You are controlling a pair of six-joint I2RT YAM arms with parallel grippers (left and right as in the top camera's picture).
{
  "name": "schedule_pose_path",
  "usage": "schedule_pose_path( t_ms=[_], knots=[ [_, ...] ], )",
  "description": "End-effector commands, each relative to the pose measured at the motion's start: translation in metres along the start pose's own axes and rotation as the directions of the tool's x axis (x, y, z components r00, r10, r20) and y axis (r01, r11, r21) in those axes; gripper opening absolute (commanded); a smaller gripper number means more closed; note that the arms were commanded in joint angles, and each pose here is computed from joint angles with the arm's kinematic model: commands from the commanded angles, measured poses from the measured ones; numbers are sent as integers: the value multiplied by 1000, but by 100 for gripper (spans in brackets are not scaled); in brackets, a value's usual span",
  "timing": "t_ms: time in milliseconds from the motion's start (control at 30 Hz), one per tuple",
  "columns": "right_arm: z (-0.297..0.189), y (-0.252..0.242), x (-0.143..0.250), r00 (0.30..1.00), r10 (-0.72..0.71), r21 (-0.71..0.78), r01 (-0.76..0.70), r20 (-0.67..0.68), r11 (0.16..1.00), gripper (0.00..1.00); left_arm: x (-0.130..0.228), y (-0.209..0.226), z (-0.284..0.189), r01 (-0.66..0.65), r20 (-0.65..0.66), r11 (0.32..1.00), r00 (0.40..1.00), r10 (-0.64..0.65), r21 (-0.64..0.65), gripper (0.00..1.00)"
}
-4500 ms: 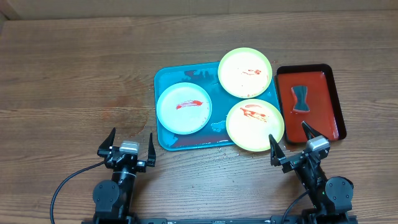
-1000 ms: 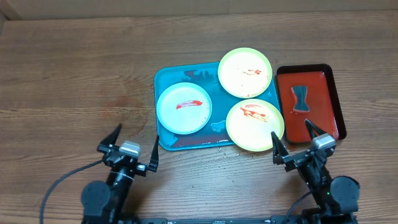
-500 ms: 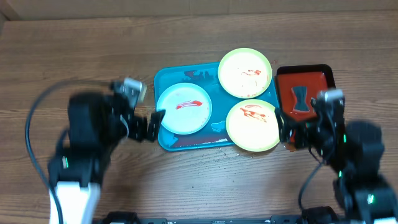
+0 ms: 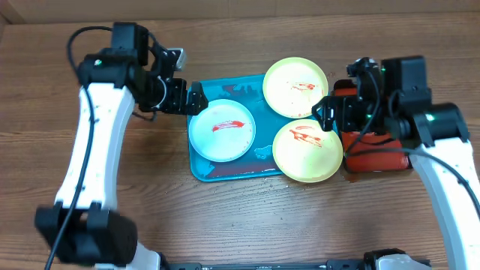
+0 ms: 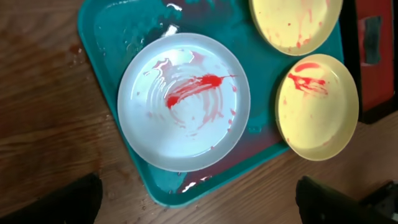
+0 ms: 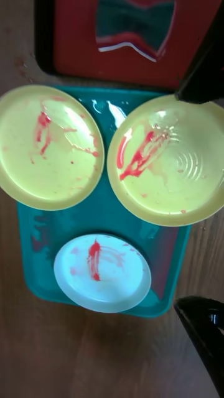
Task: Clean dirty plates on tray and stack at the side
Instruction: 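Move the left gripper to the white plate's left rim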
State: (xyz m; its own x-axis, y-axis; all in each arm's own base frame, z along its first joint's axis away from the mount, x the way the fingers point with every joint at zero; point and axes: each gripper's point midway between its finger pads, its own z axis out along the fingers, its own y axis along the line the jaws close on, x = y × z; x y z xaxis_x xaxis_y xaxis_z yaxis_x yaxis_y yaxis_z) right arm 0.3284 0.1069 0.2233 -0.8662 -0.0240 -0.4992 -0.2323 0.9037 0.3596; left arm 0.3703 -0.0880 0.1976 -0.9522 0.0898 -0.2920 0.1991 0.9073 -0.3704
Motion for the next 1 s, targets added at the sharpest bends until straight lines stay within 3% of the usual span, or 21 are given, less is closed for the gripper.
schedule_pose_path(
  t_ms=[0,200,400,500,667,833,967],
  knots=[
    [4,14,-6,1000,2,-76,-3,-7,997,100,-8,-8,21,70,-39,994,997,-67,85,100],
    [6,12,-6,1000,4,-75,-5,-12,997,100,-10,4,50,94,-86,992,992,-87,88,100],
    [6,12,-6,1000,4,-75,-5,-11,997,100,-23,7,57,46,-41,995,998,-43,83,100],
    [6,12,-7,1000,4,-71,-4,-10,997,100,-29,7,59,-46,-14,997,999,47,60,100],
    [6,11,-7,1000,4,-68,-4,-9,998,100,-40,9,67,-193,9,980,981,194,-58,89],
    [6,11,-7,1000,4,-68,-4,-10,998,100,-52,4,74,-363,4,913,929,370,-186,88],
    [6,11,-6,1000,4,-67,-5,-11,998,100,-50,3,82,-454,-35,869,889,457,-195,86]
  ],
)
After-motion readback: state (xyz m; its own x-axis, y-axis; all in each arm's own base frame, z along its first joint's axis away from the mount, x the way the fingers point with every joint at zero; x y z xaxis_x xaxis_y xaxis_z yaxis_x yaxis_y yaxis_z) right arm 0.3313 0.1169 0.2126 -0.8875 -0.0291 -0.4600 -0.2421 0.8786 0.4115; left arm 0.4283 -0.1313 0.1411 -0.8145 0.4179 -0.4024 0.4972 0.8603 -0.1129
